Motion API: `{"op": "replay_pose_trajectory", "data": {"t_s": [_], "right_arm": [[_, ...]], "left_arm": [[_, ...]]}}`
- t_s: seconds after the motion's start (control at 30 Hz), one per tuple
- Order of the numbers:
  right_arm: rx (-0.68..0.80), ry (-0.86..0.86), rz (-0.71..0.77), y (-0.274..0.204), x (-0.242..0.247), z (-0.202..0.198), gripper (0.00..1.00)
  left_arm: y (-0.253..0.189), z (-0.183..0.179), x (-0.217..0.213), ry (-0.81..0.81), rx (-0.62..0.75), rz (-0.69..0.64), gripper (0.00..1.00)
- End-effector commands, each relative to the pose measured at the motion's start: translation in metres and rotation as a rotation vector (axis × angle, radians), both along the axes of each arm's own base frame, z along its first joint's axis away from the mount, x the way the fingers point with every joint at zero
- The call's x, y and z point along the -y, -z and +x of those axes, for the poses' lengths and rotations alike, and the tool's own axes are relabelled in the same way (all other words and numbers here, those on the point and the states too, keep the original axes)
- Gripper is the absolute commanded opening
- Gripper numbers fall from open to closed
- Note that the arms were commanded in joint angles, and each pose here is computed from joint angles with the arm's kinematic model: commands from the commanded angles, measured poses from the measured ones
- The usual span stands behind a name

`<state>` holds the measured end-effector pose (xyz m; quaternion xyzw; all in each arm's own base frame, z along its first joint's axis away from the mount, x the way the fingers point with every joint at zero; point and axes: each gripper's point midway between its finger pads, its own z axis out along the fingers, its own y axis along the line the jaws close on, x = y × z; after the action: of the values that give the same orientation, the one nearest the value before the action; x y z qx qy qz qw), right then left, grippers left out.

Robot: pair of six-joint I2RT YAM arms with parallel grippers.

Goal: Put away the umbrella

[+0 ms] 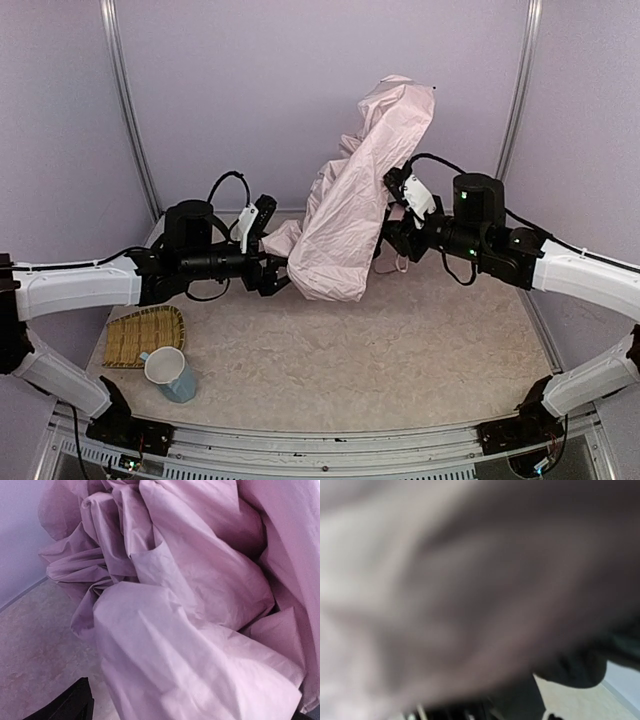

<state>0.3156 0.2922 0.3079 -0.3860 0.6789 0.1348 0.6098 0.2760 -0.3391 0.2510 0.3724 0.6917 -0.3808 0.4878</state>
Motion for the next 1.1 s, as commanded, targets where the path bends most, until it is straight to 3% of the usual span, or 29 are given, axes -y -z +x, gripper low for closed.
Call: {"op": "replay_pose_trajectory", "data": {"t_s": [0.0, 0.17, 0.23, 0.3, 0.47, 0.67, 1.07], "right_arm": [[0.039, -0.073, 0.050, -0.029, -0.013, -0.002, 0.00], [0.040, -0.209, 0.076, -0.037, -0.027, -0.021, 0.00], [0.045, -0.302, 0.086, -0.043, -0.034, -0.035, 0.00], [0.032, -0.420, 0.098, -0.047, -0.043, -0.054, 0.00], [-0.028, -0.595, 0.122, -0.048, -0.052, -0.086, 0.00], [-0.163, -0.684, 0.118, -0.013, -0.053, -0.106, 0.00], [-0.372, -0.698, 0.008, 0.106, -0.065, -0.142, 0.00]], "left_arm": [[-0.011, -0.001, 0.018, 0.057, 0.067, -0.044, 0.86], [0.004, 0.002, 0.031, 0.096, 0.056, -0.026, 0.51], [0.011, 0.003, 0.034, 0.104, 0.059, -0.019, 0.32], [0.017, 0.008, 0.036, 0.095, 0.065, -0.015, 0.19], [0.029, 0.022, 0.040, 0.080, 0.080, 0.000, 0.13], [0.028, 0.050, 0.037, 0.027, 0.156, -0.010, 0.00], [0.059, 0.096, 0.046, 0.021, 0.168, -0.013, 0.00]]}}
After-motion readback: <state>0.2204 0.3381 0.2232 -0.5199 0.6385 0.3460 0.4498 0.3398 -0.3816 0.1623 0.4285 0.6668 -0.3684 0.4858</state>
